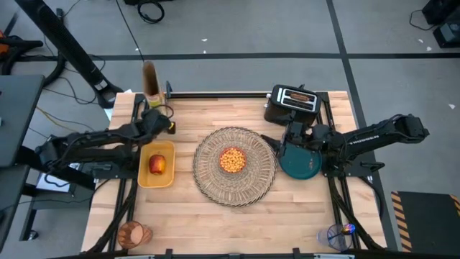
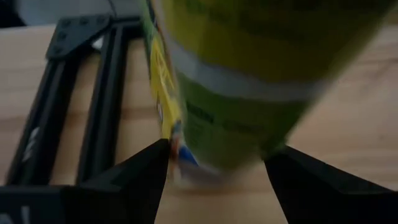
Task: Arrange a breakfast setting
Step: Pour the cereal from the yellow cereal box into the red bowl on the brown table mat, then put the red apple to the top of the red bowl on the brown table mat
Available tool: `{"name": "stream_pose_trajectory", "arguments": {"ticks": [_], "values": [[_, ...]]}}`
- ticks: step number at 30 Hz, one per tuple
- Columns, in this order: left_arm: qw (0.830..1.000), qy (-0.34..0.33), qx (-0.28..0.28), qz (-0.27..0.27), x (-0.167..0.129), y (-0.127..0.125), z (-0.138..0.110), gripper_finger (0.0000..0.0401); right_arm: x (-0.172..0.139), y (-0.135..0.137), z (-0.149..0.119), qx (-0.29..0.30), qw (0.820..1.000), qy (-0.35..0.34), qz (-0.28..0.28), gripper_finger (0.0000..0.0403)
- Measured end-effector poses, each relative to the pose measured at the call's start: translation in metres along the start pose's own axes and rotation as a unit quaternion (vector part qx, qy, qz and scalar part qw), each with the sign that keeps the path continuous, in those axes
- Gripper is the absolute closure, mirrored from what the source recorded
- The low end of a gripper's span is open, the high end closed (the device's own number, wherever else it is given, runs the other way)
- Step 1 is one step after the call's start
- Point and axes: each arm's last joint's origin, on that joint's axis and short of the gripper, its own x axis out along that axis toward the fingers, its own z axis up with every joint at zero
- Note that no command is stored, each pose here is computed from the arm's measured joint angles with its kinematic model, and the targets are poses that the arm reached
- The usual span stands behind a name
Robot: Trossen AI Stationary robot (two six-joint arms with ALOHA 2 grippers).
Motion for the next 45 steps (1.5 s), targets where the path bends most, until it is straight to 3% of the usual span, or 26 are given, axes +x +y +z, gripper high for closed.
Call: {"name": "stream_pose_trajectory", "arguments": {"ticks": [11, 19, 25, 35, 39, 45], "values": [[0.994, 0.106, 0.019, -0.013, -0.038, -0.007, 0.031, 0.0131, 0.001, -0.002, -0.003, -0.005, 1.0, 0.013, -0.003, 0.0025], [0.979, 0.194, 0.056, -0.032, -0.075, -0.009, 0.033, 0.0131, 0.0, -0.001, -0.007, -0.012, 0.999, 0.033, 0.002, 0.0025], [0.964, 0.239, 0.07, -0.095, -0.105, -0.019, 0.024, 0.0131, 0.0, -0.001, -0.011, -0.02, 0.998, 0.055, 0.004, 0.0025], [0.905, 0.385, 0.061, -0.171, -0.157, -0.023, -0.021, 0.0131, -0.001, -0.001, -0.016, -0.024, 0.997, 0.077, 0.006, 0.0025], [0.908, 0.377, 0.056, -0.175, -0.17, -0.017, -0.032, 0.0131, -0.001, -0.001, -0.016, -0.025, 0.997, 0.077, 0.006, 0.0025], [0.933, 0.306, 0.072, -0.174, -0.169, -0.012, -0.032, 0.0131, -0.001, -0.001, -0.016, -0.018, 0.997, 0.077, 0.005, 0.0025]]}}
